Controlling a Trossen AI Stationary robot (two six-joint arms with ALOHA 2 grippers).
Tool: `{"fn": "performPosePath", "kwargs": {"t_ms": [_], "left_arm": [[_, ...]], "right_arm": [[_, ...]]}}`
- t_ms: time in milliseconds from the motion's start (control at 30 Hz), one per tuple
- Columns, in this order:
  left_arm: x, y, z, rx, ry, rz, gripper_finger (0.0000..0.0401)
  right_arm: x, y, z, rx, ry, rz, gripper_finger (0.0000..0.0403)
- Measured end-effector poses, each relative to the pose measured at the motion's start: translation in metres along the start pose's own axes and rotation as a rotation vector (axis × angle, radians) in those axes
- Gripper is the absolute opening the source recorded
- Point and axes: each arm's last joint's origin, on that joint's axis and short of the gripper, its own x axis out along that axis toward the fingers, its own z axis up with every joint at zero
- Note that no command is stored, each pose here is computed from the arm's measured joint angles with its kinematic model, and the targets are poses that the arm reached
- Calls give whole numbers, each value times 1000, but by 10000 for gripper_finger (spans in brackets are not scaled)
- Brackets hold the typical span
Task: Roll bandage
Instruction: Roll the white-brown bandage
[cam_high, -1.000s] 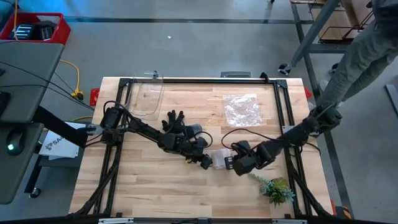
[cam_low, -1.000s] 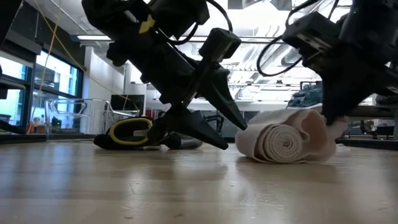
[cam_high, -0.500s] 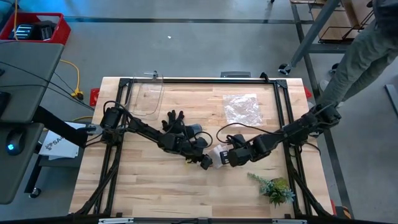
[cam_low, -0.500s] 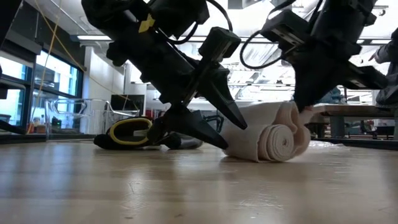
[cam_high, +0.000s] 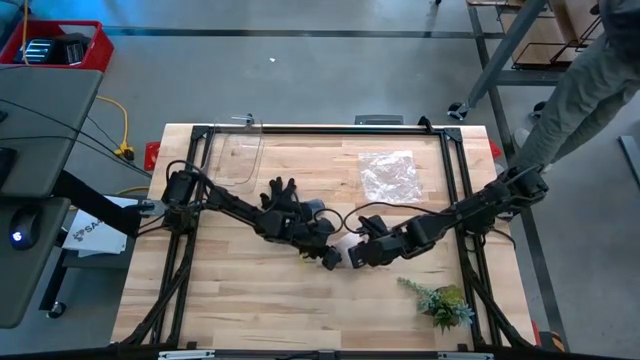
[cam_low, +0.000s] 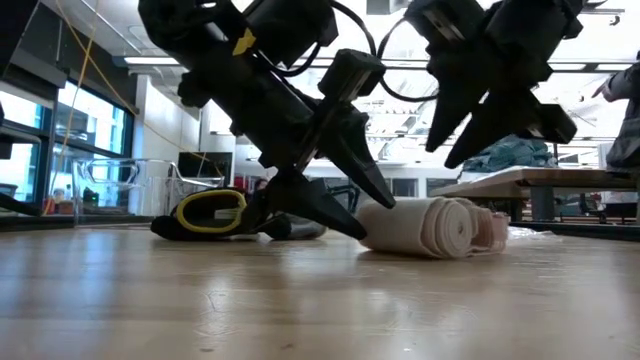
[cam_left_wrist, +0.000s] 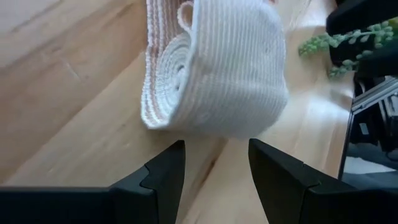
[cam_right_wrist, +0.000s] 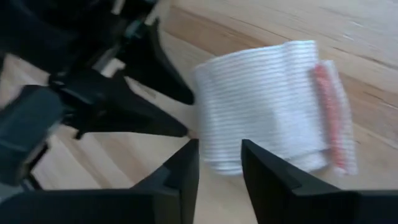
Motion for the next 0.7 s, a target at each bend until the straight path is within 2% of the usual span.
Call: {"fn": "performPosePath", "kwargs": {"t_ms": [200,300,500,600,700], "left_arm": [[-1,9,4,26,46,49,172],[-2,13,3,47,99,56,172],[-7,11,4,57,166,23,172],[-20,7,5,95,186,39,172],[-32,7,3,123,187,123,172]], "right_arm": [[-3,-3,1,-19,-21,-30,125],[-17,-13,5,-14,-42,-113,125],[-32,-36,16,33,17,-300,125],[-30,-43,23,29,30,-359,106],[-23,-43,30,-21,62,-348,54]]}}
